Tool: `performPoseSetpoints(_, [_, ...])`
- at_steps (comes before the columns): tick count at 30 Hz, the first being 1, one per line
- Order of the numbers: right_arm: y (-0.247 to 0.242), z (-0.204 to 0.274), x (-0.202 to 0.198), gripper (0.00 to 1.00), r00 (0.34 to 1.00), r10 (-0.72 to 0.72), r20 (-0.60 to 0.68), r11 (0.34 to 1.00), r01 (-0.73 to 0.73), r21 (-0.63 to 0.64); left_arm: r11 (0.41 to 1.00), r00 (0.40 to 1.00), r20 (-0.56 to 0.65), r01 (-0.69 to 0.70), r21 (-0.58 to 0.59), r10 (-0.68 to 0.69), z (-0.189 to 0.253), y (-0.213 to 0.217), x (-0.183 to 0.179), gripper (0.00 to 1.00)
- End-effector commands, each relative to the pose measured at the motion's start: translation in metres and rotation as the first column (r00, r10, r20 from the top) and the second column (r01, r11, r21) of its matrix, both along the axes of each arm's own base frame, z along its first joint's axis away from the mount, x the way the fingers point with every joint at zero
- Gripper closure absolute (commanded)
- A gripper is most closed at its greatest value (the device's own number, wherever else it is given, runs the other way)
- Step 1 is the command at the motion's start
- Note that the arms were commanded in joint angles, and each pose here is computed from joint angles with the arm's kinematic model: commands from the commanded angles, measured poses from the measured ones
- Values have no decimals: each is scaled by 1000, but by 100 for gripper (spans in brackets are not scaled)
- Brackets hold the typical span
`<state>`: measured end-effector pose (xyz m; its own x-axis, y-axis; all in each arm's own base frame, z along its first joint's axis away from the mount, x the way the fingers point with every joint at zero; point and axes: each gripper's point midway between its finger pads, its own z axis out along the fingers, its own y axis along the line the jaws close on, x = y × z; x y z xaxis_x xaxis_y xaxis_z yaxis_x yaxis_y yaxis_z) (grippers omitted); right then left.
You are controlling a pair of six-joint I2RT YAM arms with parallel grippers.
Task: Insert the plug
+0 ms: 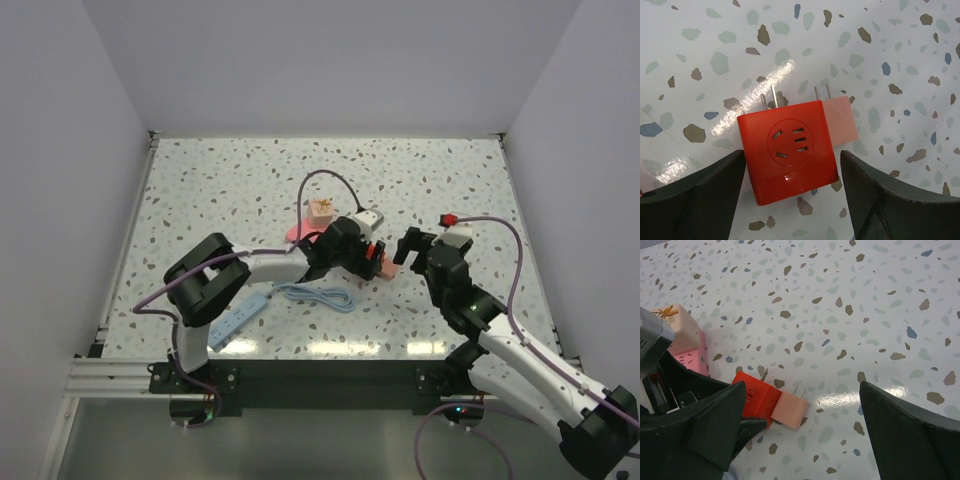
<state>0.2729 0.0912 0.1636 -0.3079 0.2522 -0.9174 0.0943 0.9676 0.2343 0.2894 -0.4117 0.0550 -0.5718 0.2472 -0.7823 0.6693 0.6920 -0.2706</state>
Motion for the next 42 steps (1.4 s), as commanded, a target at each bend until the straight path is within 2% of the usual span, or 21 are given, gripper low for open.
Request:
performPoseSetpoints(1, [-9, 1, 0, 1, 999, -40, 22, 999, 40, -6, 999, 999, 46, 15, 32, -16, 6, -12, 10, 19])
performPoseSetpoints(3, [-11, 0, -1, 1, 999, -43, 23, 999, 43, -11, 999, 998, 58, -2, 45, -1, 5, -14, 16, 19])
performPoseSetpoints(5, [-13, -2, -2, 1, 999, -50, 18, 998, 50, -22, 998, 998, 65, -13, 62, 9, 0, -17, 23, 28])
performPoseSetpoints(6, [-13, -3, -2, 1, 999, -51, 16, 998, 52, -24, 997, 998, 61, -14, 75, 9, -4, -17, 23, 36])
performPoseSetpoints(7, [-14, -4, -2, 1, 999, -52, 13, 998, 53, -29, 996, 999, 53, -12, 84, 8, -10, -18, 24, 53])
performPoseSetpoints(9, [-14, -5, -1, 1, 999, -49, 16, 998, 49, -38, 997, 999, 50, -3, 76, 0, -9, -22, 26, 70])
performPoseSetpoints(10, [-13, -5, 0, 1, 999, -45, 19, 998, 45, -42, 997, 999, 39, 10, 72, -13, -11, -25, 24, 88])
performPoseSetpoints(12, [-12, -3, 1, 1, 999, -30, 33, 998, 32, -56, 999, 1000, 25, 15, 42, -16, -8, -28, 27, 100])
performPoseSetpoints(17, [5, 5, 3, 3, 994, 88, 64, 993, -83, -78, 994, 999, -51, -3, -111, -3, 13, -12, 33, 100])
performPoseSetpoints(18, [10, 11, 5, 4, 990, 111, 90, 992, -105, -70, 981, 998, -51, -46, -189, 37, 34, -4, 48, 100])
performPoseSetpoints(19, [16, 12, 5, 5, 985, 147, 95, 988, -141, -67, 974, 997, -70, -43, -224, 28, 40, 1, 48, 100])
performPoseSetpoints(23, [37, 15, 3, 6, 950, 281, 135, 958, -270, -96, 942, 984, -101, -172, -288, 148, 62, 33, 62, 100])
performPoseSetpoints(27, [57, 21, 3, 7, 914, 375, 154, 925, -358, -126, 894, 960, -165, -270, -356, 225, 94, 44, 63, 100])
performPoseSetpoints(34, [87, 21, -1, 9, 877, 461, 133, 876, -425, -228, 807, 905, -280, -415, -420, 319, 140, 50, 67, 100])
performPoseSetpoints(42, [100, 40, 1, 8, 858, 482, 175, 863, -431, -266, 722, 787, -470, -586, -369, 399, 147, 61, 58, 100])
